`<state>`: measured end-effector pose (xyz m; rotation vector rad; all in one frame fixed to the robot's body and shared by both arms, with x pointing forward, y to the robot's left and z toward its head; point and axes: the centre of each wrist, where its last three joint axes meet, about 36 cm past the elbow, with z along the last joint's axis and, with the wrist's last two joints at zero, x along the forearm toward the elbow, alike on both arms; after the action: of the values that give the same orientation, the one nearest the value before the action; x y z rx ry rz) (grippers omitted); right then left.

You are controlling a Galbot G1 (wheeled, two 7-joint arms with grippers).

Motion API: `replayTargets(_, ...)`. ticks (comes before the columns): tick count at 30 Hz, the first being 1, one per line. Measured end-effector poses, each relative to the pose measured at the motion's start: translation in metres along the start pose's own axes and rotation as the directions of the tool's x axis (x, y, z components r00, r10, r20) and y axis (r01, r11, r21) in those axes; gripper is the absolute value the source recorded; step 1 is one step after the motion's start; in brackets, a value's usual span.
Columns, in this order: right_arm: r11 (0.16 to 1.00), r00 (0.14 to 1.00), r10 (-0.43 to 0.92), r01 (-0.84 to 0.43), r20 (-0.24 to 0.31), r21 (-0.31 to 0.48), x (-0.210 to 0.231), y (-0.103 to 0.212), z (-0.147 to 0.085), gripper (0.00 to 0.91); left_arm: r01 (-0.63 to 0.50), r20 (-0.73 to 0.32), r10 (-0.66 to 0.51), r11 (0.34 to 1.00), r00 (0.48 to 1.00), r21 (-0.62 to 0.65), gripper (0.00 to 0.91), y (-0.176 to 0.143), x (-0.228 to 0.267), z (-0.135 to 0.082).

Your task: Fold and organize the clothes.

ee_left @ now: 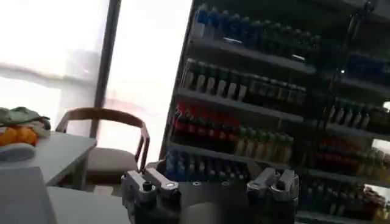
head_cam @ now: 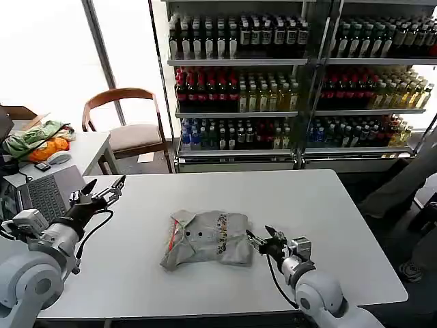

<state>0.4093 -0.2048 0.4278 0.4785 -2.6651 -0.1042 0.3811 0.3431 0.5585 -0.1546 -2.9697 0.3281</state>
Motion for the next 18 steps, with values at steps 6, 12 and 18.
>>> replayTargets(6,0.999,0.992,-0.026,0.023,0.123,0.025,-0.014,0.022,-0.007,0.907,0.004,0.001,-0.004,1.000,1.000,-0.001,0.907,0.001,0.004,-0.001)
replayTargets(12,0.999,0.984,-0.031,0.025,0.178,0.039,-0.040,0.052,-0.002,0.907,0.010,0.005,-0.010,1.000,1.000,0.008,0.907,0.001,0.009,0.000)
replayTargets(18,0.999,0.983,-0.019,0.013,0.181,0.035,-0.064,0.075,0.014,0.907,0.024,0.003,-0.024,1.000,1.000,0.015,0.907,0.004,0.014,0.003)
